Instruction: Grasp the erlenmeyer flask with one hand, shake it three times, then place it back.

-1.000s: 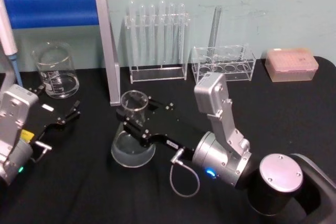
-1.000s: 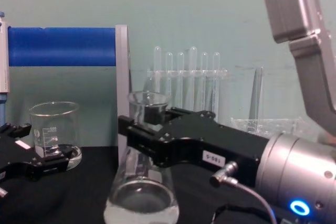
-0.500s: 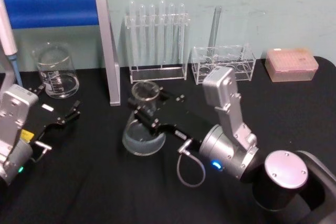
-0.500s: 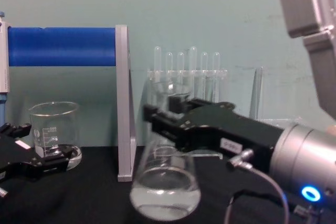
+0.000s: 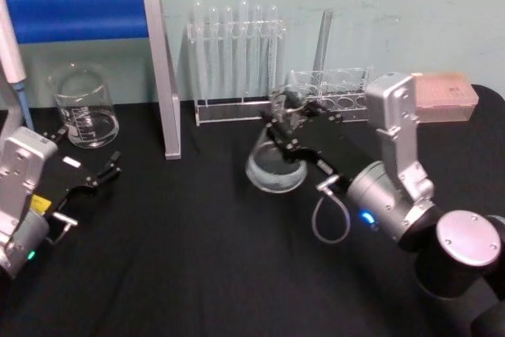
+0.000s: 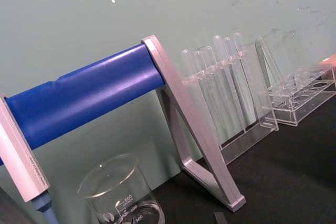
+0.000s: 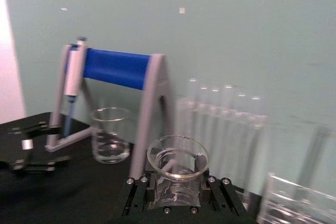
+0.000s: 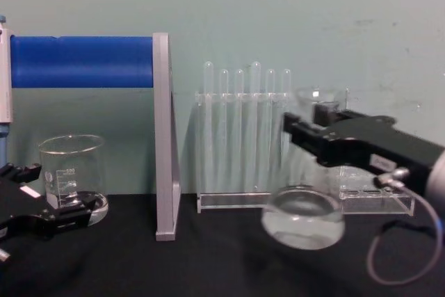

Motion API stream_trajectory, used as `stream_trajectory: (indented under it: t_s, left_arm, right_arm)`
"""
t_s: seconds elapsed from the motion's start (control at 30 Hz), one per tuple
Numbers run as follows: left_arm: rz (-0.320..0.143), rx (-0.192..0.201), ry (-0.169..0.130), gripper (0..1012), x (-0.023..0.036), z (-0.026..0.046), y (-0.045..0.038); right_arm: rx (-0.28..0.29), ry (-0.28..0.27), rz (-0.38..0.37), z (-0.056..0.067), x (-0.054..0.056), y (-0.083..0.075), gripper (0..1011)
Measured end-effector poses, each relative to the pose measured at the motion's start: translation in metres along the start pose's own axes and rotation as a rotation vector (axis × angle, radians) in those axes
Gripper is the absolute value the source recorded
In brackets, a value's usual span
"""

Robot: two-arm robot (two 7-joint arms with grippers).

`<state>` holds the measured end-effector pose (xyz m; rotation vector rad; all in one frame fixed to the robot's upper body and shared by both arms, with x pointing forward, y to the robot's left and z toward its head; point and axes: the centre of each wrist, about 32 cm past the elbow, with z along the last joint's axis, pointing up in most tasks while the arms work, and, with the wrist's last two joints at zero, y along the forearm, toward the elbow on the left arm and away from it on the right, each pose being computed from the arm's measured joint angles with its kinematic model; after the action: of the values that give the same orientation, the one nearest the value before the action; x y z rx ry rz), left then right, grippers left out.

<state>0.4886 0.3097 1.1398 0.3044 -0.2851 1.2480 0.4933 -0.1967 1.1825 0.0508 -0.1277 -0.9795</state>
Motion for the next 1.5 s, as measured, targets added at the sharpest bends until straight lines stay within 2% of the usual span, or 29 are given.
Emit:
stream_trajectory:
  t_s: [0.33, 0.53, 0.7, 1.0, 1.4, 1.5]
  left_arm:
    - [0.000, 0.000, 0.000, 1001, 0.0000, 0.0000, 0.0000]
    - [0.000, 0.000, 0.000, 1001, 0.0000, 0.0000, 0.0000]
    - [0.000, 0.000, 0.000, 1001, 0.0000, 0.0000, 0.0000]
    - [0.000, 0.000, 0.000, 1001, 0.0000, 0.0000, 0.0000]
    - [0.000, 0.000, 0.000, 1001, 0.0000, 0.0000, 0.0000]
    - [0.000, 0.000, 0.000, 1001, 0.0000, 0.0000, 0.0000]
  right_arm:
    - [-0.012, -0.019, -0.108, 0.000, 0.021, -0.012, 450]
    - [-0.016, -0.027, -0.132, 0.001, 0.026, -0.014, 450]
    - [-0.018, -0.027, -0.130, 0.001, 0.025, -0.014, 450]
    - [-0.025, -0.020, -0.055, 0.000, 0.012, -0.008, 450]
    - [-0.019, 0.010, 0.148, 0.000, -0.026, 0.006, 450]
    - [-0.017, 0.017, 0.180, 0.000, -0.032, 0.007, 450]
